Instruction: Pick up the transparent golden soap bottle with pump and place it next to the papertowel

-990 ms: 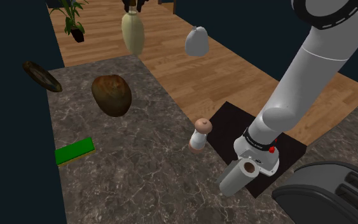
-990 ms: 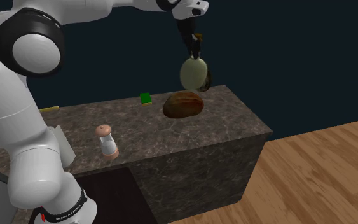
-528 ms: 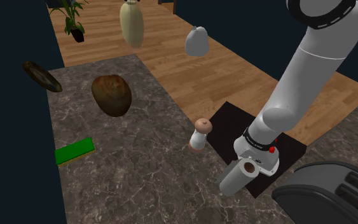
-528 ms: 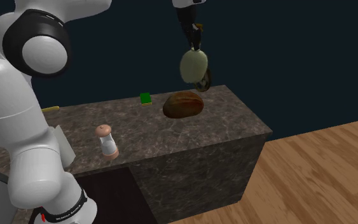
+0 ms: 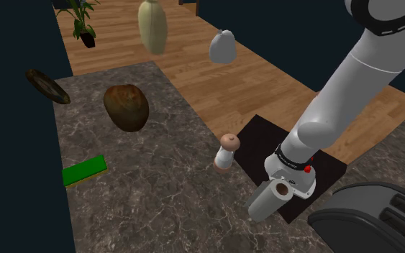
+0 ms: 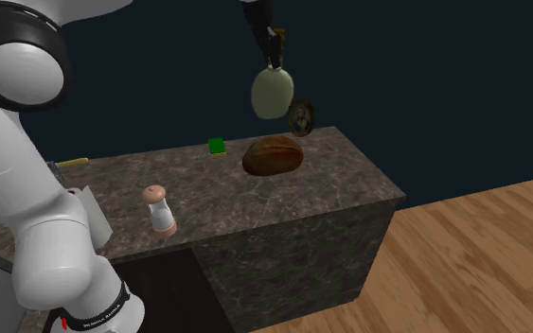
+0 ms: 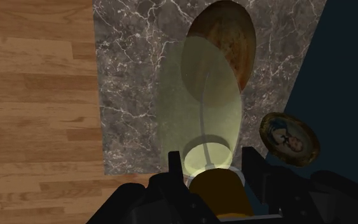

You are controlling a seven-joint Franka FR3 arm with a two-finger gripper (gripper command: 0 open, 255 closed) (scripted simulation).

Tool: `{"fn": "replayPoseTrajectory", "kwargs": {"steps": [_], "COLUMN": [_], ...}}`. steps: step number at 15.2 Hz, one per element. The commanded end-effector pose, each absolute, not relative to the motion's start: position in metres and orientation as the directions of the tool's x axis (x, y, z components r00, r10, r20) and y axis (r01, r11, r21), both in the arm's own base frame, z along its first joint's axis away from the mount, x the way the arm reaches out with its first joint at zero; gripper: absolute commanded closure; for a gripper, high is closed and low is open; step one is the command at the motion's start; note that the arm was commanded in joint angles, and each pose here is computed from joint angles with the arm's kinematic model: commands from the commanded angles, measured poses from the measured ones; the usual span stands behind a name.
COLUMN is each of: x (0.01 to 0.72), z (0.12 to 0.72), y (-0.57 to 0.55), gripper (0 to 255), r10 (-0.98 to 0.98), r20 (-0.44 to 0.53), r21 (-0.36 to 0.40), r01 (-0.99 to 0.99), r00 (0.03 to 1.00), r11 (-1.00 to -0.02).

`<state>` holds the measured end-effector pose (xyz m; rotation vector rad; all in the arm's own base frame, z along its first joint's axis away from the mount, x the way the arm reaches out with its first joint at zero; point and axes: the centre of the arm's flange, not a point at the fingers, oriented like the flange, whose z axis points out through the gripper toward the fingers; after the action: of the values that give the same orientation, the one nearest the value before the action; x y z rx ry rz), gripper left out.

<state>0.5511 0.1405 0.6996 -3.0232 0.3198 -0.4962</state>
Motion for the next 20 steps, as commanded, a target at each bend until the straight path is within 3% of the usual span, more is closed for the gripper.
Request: {"fn": "replayPoseTrajectory", "kwargs": {"steps": [1,20], "x": [0.523,0.289], "z": [0.7,0.701], "y": [0.15,0.241], "gripper": [255,255], "r10": [-0.214,-0.214], "r20": [0.31,0.31], "r21": [-0.093,-0.093], "r01": [-0.195,-0.195], "r00": [0.926,0.926], "r11": [-0.976,-0.976]}}
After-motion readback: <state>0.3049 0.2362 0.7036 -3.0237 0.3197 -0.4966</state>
